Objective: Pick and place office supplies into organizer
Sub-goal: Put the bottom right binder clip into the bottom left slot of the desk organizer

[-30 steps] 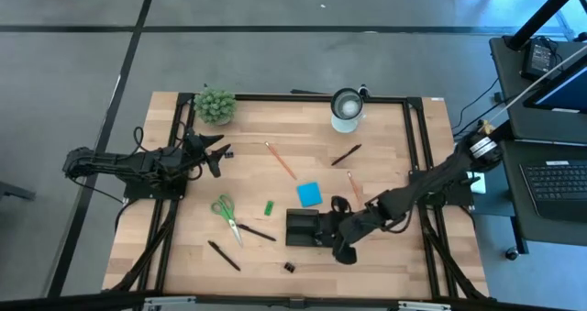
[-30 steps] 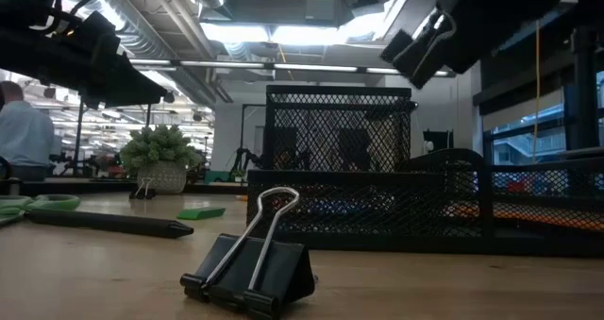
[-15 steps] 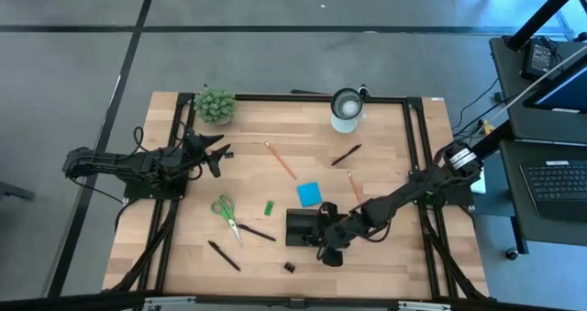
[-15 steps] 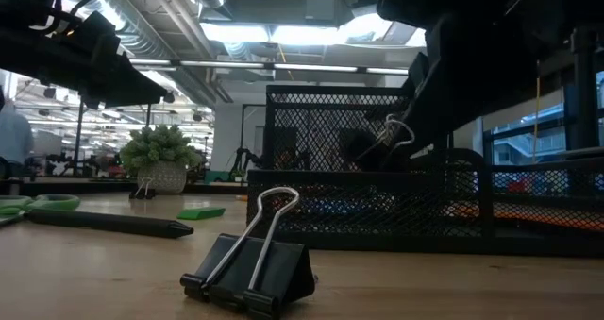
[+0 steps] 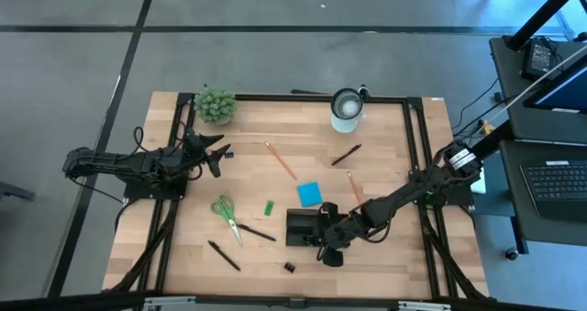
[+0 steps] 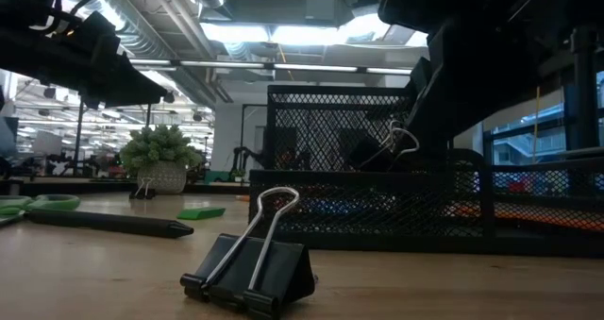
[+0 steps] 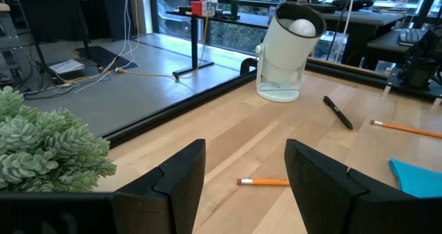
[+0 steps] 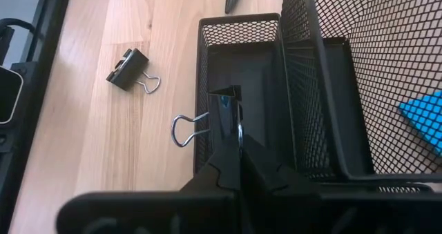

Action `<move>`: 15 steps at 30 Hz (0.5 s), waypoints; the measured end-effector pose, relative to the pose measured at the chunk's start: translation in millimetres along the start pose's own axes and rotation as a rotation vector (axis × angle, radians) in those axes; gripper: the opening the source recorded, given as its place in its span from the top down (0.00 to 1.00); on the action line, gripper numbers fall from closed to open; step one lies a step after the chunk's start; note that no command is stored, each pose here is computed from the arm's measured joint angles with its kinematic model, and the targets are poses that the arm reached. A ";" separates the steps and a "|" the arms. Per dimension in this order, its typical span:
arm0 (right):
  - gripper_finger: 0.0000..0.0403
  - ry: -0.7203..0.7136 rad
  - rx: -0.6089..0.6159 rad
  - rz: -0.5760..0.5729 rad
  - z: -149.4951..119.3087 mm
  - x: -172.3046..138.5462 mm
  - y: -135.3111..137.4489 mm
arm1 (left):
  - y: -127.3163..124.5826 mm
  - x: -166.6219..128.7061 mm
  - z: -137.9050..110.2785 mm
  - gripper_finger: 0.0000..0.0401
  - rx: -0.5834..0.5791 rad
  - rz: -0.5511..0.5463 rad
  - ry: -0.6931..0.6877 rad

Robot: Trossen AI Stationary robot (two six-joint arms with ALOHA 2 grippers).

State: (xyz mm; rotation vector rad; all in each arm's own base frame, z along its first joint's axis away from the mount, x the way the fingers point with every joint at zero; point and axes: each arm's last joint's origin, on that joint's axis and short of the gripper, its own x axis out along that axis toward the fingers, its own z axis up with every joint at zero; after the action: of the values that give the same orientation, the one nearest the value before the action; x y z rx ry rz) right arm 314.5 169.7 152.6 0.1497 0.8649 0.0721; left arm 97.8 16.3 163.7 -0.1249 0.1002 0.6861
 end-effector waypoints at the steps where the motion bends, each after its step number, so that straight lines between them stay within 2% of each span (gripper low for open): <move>1: 0.99 0.001 0.000 0.000 0.0 0.0 0.0 | 0.0 0.0 0.0 0.52 0.000 0.000 0.000; 15: 0.99 -0.004 0.002 0.003 0.4 -0.1 0.2 | 0.0 0.0 0.0 0.52 0.000 0.000 0.000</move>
State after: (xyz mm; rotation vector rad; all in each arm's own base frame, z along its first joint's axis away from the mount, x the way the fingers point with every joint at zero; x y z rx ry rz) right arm 314.7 169.8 153.0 0.1533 0.8608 0.0737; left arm 97.8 16.2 163.7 -0.1248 0.1002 0.6859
